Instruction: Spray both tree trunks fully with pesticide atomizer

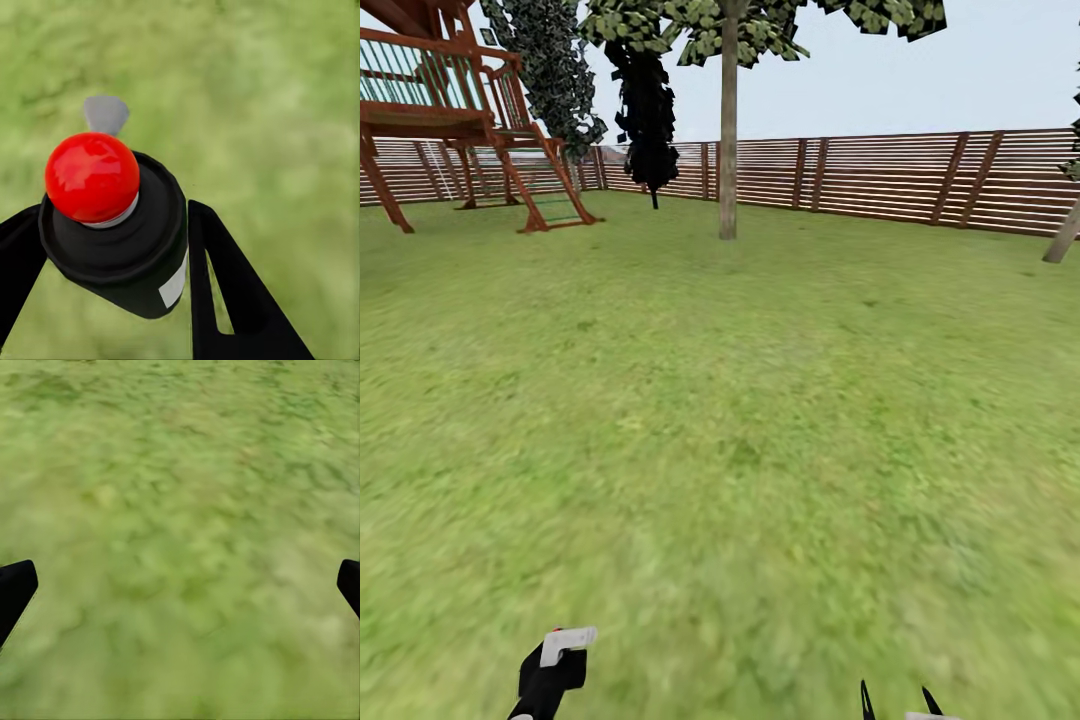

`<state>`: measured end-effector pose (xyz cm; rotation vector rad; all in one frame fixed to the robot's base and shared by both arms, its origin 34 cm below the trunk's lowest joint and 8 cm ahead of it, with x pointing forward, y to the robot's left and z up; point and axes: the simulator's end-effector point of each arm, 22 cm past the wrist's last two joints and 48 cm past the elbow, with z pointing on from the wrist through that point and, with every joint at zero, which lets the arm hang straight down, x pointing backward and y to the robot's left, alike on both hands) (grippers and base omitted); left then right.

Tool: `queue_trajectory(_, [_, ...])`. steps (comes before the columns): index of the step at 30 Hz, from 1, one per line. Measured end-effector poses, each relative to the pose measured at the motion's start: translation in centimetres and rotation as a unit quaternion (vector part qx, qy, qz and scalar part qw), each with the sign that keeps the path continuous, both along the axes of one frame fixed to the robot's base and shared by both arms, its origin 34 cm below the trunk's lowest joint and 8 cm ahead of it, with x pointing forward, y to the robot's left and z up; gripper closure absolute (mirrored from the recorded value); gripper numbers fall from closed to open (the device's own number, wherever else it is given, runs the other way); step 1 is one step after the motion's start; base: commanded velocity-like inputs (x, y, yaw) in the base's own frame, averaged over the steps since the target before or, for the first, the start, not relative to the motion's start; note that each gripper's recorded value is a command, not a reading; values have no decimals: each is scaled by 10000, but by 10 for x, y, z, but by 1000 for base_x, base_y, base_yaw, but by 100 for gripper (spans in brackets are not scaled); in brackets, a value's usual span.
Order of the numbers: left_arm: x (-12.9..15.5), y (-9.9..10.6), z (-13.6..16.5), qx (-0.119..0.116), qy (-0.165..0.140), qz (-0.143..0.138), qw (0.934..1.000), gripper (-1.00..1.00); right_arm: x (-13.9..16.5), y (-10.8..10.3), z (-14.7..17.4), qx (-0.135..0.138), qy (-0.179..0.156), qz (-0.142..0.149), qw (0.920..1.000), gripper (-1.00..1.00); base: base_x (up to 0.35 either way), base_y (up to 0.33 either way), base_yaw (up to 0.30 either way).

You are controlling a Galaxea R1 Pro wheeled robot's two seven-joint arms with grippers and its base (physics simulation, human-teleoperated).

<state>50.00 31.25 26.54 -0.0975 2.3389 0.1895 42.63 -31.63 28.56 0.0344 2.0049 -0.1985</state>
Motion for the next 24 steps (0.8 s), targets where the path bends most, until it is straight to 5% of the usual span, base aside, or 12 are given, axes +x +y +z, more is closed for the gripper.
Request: queue_trajectory(24, [-3,-2,-2,-10,34,-9,10000,100,0,0,0,0,-3,0,10000,-100,340,0,0])
